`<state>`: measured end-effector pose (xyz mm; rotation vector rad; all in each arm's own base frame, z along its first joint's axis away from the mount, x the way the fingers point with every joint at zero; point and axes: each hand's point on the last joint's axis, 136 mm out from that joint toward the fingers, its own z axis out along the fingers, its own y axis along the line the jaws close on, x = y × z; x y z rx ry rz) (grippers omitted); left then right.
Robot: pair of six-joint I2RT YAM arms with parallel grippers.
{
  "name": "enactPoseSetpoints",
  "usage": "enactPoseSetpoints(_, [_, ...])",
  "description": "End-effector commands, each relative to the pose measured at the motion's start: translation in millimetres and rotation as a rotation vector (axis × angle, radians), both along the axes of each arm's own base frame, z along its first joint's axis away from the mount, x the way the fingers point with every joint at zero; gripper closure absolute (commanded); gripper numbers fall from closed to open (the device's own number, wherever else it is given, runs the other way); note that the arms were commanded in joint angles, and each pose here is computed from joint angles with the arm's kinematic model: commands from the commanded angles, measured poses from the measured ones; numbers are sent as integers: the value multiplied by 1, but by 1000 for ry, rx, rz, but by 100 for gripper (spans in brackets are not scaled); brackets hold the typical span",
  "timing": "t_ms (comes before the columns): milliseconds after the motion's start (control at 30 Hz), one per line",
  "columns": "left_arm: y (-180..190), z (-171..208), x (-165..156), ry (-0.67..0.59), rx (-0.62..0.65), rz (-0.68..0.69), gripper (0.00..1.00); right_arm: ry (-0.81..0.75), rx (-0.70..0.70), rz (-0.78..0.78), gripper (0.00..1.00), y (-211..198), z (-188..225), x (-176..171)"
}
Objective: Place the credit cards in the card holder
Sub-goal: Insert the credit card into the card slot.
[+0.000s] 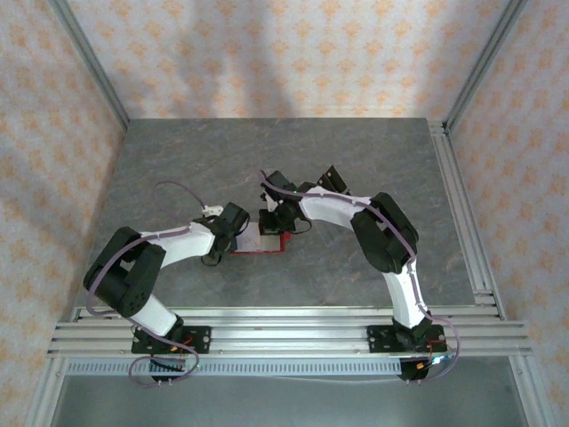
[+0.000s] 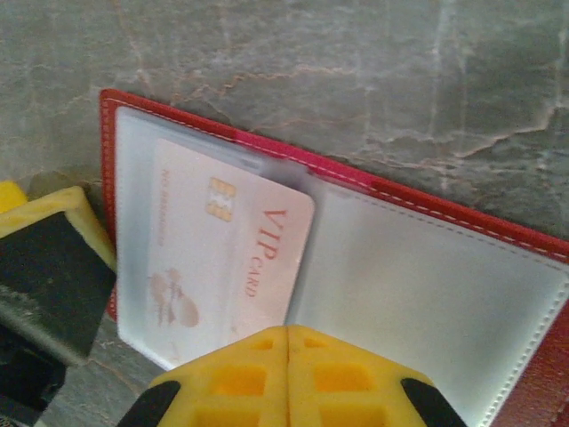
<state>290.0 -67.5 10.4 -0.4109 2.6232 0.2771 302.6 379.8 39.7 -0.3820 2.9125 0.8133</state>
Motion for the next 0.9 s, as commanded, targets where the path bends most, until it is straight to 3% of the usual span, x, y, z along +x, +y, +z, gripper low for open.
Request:
enactPoseSetpoints(0, [-11, -29, -17, 90, -55, -32, 40, -15, -16, -3, 93, -5, 1, 0])
enactPoseSetpoints(867, [-14, -34, -17, 91, -70, -34, 40, 40, 18, 48, 94, 35, -12, 0])
